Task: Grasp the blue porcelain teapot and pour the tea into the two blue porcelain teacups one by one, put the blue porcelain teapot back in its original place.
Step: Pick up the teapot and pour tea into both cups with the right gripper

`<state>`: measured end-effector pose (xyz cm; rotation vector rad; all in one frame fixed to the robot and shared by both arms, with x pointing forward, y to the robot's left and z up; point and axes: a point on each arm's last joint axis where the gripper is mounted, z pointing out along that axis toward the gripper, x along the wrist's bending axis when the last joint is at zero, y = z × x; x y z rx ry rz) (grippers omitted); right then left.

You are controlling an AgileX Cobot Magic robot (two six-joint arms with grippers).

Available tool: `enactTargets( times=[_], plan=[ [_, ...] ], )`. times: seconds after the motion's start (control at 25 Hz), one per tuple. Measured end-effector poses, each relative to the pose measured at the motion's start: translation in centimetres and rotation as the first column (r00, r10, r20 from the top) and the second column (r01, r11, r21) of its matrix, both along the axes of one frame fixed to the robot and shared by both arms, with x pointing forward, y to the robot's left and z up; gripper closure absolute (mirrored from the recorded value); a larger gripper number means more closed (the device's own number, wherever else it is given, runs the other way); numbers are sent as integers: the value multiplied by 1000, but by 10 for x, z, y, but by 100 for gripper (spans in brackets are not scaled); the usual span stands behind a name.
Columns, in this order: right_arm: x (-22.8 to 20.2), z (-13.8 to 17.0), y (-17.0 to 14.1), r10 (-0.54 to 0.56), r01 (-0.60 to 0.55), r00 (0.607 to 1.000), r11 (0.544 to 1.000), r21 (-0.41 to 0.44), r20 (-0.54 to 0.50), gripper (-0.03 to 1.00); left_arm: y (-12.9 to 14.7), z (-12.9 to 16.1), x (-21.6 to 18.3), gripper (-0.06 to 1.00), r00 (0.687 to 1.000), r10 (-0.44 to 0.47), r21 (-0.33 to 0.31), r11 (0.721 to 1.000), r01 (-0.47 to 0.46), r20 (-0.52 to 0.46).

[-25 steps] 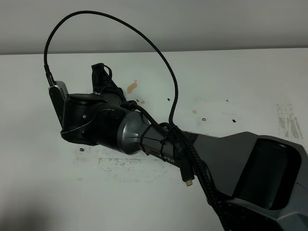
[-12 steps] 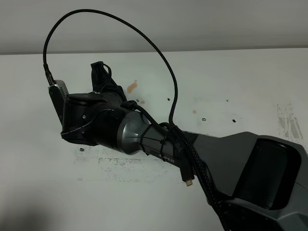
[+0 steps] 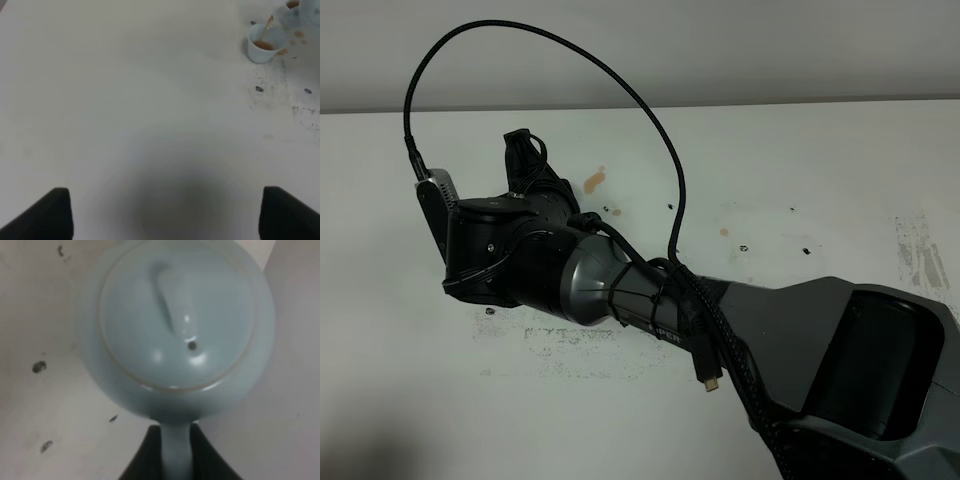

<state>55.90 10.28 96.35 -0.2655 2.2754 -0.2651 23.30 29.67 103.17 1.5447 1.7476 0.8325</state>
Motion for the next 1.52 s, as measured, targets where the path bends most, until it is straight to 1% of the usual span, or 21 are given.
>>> enactTargets(
  times=[1.52],
  plan=[
    [0,0,0,-2,2,1000,1000,-3,2,93,0,0,0,22,1000,1,-1,1000,-1,0]
  ],
)
